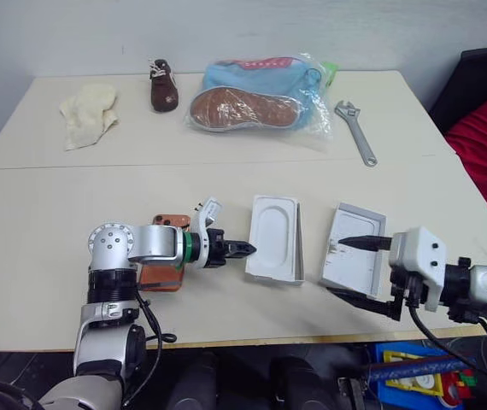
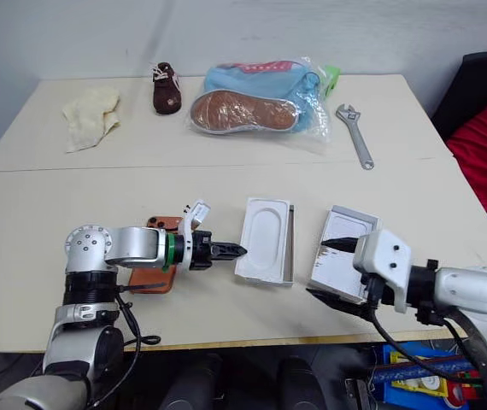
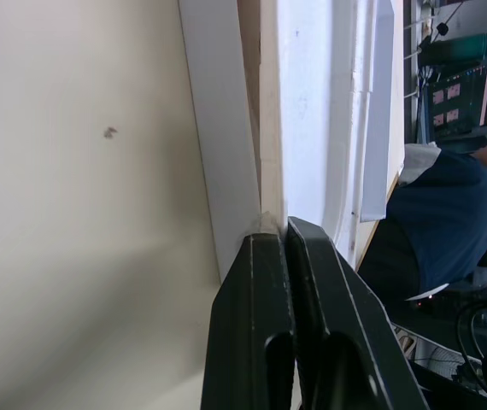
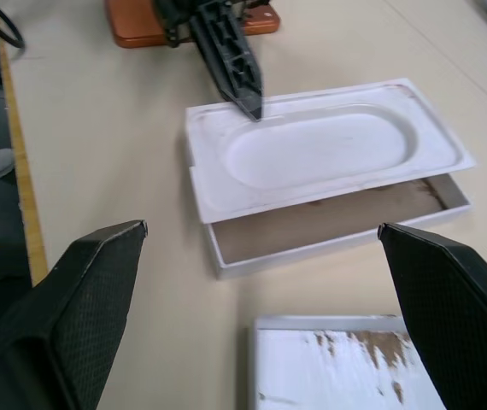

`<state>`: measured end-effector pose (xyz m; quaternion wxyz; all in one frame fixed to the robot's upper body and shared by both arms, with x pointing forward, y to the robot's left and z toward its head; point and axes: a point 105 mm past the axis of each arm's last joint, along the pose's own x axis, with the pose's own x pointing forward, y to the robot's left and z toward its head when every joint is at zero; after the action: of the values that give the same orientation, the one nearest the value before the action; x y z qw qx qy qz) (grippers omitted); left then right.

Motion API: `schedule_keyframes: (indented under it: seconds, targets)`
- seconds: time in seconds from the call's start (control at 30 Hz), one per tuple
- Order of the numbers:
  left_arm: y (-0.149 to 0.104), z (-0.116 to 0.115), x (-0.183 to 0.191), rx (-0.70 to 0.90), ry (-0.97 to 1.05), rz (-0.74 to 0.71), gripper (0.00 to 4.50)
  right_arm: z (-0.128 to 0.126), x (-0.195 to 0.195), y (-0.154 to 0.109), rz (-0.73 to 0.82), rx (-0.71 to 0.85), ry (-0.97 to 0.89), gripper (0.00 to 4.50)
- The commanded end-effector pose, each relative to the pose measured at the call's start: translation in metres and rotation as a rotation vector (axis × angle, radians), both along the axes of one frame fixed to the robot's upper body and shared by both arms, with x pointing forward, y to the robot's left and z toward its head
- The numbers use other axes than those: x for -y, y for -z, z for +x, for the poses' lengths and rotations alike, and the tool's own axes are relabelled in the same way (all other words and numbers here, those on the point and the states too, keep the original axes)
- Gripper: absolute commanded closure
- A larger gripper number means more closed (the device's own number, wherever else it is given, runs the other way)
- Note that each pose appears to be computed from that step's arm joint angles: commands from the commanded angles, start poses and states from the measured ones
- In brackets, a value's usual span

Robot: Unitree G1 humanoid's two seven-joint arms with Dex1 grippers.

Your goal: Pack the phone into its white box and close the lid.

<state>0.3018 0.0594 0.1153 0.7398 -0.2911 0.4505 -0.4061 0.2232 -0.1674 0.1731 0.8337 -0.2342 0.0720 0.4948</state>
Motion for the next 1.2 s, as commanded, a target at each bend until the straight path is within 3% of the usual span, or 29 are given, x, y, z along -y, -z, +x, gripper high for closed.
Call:
schedule_keyframes:
  seconds: [0.03, 0.17, 0.27, 0.5, 0.7, 0.9, 1.2]
  targets:
    - [-0.004, -0.002, 0.006, 0.02, 0.011, -0.003, 4.5, -0.005, -0.004, -0.01, 0.001, 0.037, -0.005, 0.06]
    - [0.0, 0.005, 0.011, 0.008, -0.017, 0.028, 4.5, -0.007, -0.007, -0.007, 0.0, 0.031, -0.011, 0.06]
    - [-0.002, 0.009, 0.012, 0.002, -0.036, 0.009, 3.88, -0.007, -0.008, -0.006, 0.002, 0.032, -0.008, 0.0]
    - [-0.01, 0.007, 0.014, 0.023, -0.01, -0.031, 1.73, -0.006, -0.007, -0.004, 0.003, 0.03, -0.002, 0.0]
    - [-0.038, -0.002, 0.005, 0.137, 0.087, -0.097, 0.04, -0.005, -0.009, -0.002, 0.0, 0.027, -0.009, 0.0]
    - [-0.053, -0.01, 0.014, 0.173, 0.156, -0.201, 0.04, 0.0, -0.009, -0.001, -0.004, 0.031, -0.01, 0.0]
    - [-0.049, -0.011, -0.001, 0.227, 0.173, -0.139, 0.04, 0.006, -0.013, -0.002, -0.01, 0.042, -0.025, 0.0]
